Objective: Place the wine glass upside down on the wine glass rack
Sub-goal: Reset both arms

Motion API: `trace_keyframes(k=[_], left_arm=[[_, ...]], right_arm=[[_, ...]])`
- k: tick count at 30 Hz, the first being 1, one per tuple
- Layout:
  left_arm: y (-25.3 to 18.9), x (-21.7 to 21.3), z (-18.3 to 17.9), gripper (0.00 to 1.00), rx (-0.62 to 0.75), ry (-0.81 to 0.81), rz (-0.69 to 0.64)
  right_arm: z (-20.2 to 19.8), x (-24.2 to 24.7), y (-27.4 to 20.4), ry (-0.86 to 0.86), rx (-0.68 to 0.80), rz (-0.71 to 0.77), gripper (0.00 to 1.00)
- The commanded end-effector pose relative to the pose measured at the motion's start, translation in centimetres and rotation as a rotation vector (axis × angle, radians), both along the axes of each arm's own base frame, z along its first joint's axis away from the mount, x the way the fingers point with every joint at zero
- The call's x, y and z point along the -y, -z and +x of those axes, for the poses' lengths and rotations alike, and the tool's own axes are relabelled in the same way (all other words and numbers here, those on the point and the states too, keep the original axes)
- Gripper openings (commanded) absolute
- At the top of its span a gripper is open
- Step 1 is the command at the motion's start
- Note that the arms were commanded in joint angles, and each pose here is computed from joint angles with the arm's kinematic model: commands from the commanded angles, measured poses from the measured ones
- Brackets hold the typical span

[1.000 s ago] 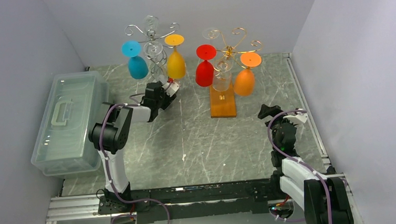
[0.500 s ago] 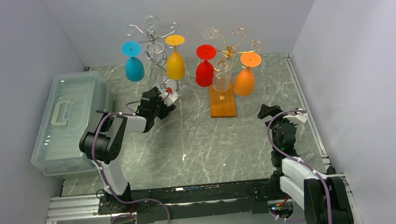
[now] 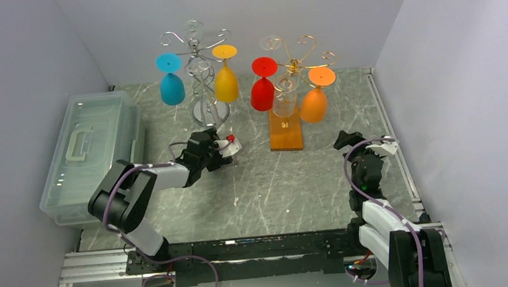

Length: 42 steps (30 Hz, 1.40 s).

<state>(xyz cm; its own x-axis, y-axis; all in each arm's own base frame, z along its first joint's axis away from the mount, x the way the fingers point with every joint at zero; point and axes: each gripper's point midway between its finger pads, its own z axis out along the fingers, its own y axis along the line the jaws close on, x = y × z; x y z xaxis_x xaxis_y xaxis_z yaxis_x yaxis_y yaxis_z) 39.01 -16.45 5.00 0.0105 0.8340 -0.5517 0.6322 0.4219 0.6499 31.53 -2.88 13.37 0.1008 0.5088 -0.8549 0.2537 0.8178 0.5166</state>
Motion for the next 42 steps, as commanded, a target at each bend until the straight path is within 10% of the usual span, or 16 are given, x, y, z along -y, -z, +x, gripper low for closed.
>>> trace_keyframes(k=[1, 8, 16, 42], left_arm=[[3.0, -1.6, -4.7, 0.97, -0.189, 0.012, 0.068], [2.2, -1.7, -8.5, 1.00, -0.250, 0.022, 0.050], [-3.0, -3.1, -9.2, 0.99, -0.298, -0.161, -0.293], [-5.1, -19.6, 0.1, 0.99, 0.044, -0.718, -0.957]], right_arm=[[0.8, 0.6, -1.7, 0.008, 0.024, -0.052, 1.00], [1.3, 1.2, -1.8, 0.018, 0.013, -0.087, 1.00], [2.0, 1.9, -2.2, 0.044, -0.013, -0.142, 1.00], [3.4, 2.6, -0.6, -0.006, -0.116, -0.393, 1.00]])
